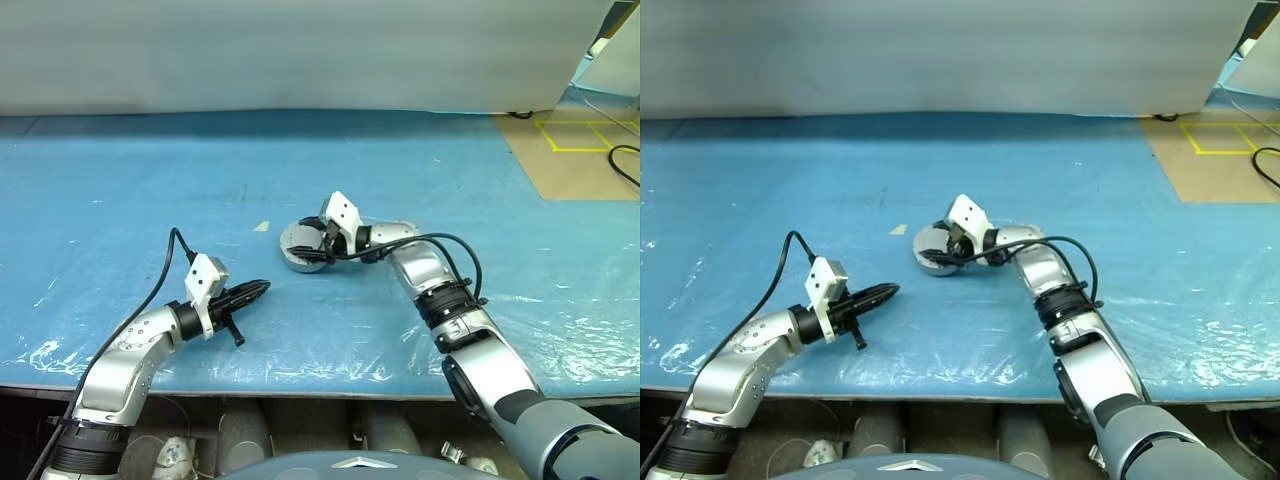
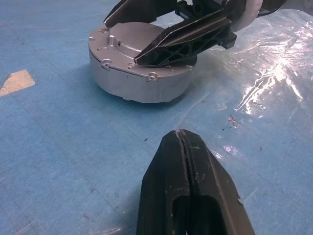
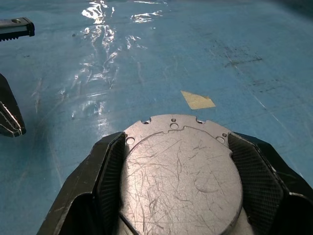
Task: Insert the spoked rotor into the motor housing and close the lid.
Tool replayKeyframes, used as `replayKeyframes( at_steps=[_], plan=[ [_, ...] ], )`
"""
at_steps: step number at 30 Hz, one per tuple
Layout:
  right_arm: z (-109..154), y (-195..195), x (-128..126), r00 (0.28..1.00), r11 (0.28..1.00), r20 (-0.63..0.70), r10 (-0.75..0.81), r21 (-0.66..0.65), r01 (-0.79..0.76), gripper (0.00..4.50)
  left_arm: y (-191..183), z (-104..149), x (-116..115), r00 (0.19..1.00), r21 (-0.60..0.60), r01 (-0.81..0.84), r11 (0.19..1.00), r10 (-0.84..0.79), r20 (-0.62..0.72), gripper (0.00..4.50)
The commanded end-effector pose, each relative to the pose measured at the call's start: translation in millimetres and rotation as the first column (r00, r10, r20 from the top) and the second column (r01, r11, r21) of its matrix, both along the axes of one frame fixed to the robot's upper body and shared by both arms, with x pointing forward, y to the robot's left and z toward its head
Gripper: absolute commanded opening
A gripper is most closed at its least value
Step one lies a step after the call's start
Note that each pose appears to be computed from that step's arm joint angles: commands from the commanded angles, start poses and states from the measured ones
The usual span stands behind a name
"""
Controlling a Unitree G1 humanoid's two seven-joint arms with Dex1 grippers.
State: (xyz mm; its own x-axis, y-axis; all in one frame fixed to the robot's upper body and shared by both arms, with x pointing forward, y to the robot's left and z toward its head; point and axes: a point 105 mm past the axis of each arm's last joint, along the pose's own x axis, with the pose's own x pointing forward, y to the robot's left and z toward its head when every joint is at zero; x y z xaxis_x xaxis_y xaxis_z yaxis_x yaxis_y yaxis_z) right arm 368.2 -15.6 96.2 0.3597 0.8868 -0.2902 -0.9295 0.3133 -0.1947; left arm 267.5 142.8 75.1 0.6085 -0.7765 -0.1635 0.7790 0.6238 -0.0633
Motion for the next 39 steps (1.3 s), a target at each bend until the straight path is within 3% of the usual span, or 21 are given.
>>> replayKeyframes(
  at_steps=[1,7,14,20,24,39],
  plan=[
    [-27,-11,-3,0.999,0.995,-0.037,-0.026,-0.098,0.022,3.0,-1,7,-1,0.999,-0.002,0.008,1.0,-0.008,0.032,0.0],
    [-33,-21,1,0.999,0.984,0.0,-0.039,-0.174,0.038,3.0,-2,9,2,0.999,-0.005,0.003,1.0,-0.003,0.049,0.0],
    [-34,-18,1,0.999,0.985,-0.01,-0.031,-0.169,0.029,3.0,-5,35,49,0.974,-0.031,-0.115,0.993,0.119,0.192,0.0],
    [-33,-19,3,0.999,0.985,-0.003,-0.036,-0.171,0.035,3.0,-14,34,72,0.966,0.025,-0.132,0.991,0.123,0.227,0.0],
    [-33,-20,3,0.999,0.985,-0.002,-0.041,-0.17,0.04,3.0,-24,18,77,0.976,0.103,-0.115,0.988,0.093,0.197,0.0],
    [-30,-19,2,0.999,0.988,-0.014,-0.035,-0.148,0.032,3.0,-38,-9,69,0.993,0.187,-0.033,0.982,0.011,0.114,0.0]
  ],
)
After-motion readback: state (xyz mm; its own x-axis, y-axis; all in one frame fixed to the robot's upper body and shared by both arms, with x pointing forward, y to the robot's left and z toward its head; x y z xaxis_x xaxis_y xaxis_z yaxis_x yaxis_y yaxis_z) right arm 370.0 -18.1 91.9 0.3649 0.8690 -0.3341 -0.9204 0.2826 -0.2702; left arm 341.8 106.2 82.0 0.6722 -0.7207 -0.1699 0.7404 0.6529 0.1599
